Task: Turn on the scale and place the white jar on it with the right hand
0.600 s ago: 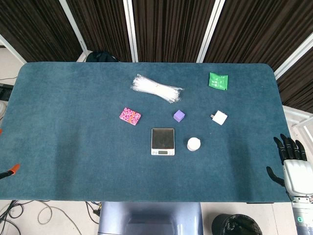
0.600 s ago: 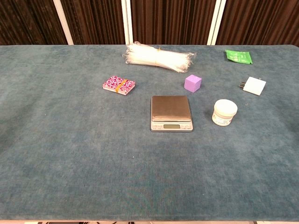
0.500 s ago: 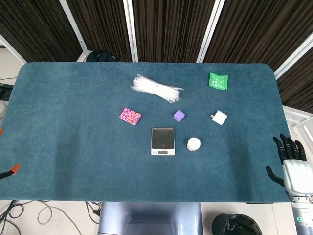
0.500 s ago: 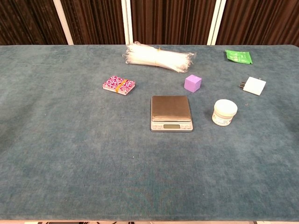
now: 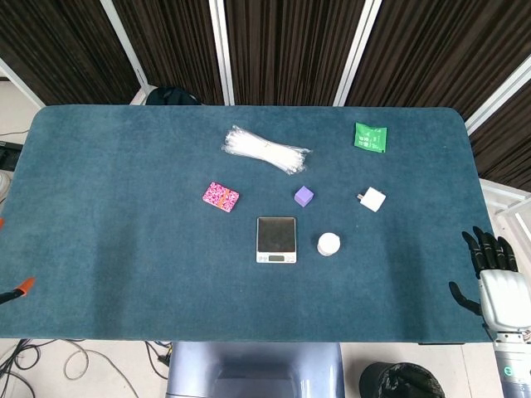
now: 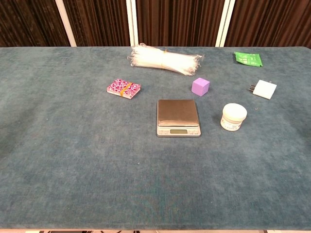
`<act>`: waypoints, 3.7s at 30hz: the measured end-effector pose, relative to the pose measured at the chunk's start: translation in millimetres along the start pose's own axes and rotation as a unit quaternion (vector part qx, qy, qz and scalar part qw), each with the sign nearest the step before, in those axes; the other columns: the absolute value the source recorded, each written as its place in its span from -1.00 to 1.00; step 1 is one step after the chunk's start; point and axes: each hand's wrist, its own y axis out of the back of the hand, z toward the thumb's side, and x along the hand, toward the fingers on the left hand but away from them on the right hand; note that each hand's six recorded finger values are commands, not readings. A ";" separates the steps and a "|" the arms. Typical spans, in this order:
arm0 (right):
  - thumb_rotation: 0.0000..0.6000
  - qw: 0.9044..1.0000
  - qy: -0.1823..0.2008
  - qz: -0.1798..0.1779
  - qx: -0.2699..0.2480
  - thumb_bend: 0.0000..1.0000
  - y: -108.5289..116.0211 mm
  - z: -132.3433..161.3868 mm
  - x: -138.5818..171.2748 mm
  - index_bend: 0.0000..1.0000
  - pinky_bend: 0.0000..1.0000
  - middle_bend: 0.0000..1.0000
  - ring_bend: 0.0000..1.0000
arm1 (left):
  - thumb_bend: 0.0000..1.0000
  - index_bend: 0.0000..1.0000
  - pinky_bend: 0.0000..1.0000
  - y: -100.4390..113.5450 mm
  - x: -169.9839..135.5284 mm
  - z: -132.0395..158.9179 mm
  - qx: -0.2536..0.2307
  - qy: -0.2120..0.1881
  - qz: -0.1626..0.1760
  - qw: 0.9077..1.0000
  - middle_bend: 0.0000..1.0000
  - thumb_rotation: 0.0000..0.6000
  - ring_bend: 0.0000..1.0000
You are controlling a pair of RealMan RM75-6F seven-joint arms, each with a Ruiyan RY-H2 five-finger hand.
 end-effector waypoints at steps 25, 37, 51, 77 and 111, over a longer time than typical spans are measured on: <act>1.00 0.991 0.105 0.064 -0.043 -0.01 12.3 31.0 -40.9 -1.00 -0.14 -0.48 -0.17 | -0.80 -1.00 -1.00 1.0 0.3 1.5 -0.006 0.002 0.002 1.000 -1.00 1.00 -1.00; 1.00 0.972 0.204 0.117 0.007 0.73 -22.1 114.8 -69.1 -0.97 0.58 0.51 0.59 | -0.77 -1.00 -1.00 0.9 1.0 -2.0 -0.012 0.011 -0.001 1.000 -1.00 1.00 -1.00; 1.00 0.942 0.261 0.201 0.070 0.84 -88.8 198.2 -87.2 -0.96 0.71 0.56 0.63 | -0.77 -1.00 -1.00 2.0 3.0 -9.4 -0.017 0.023 -0.002 1.000 -1.00 1.00 -1.00; 1.00 0.920 0.297 0.246 0.076 0.84 -137.8 253.4 -73.7 -0.90 0.90 0.57 0.63 | -0.76 -1.00 -1.00 -1.6 5.8 -11.5 -0.014 0.030 -0.004 0.999 -1.00 1.00 -1.00; 1.00 0.909 0.309 0.264 0.092 0.84 -169.6 301.4 -72.4 -0.90 1.00 0.57 0.64 | -0.76 -1.00 -1.00 -4.5 8.6 -14.7 -0.009 0.040 -0.007 0.999 -1.00 1.00 -1.00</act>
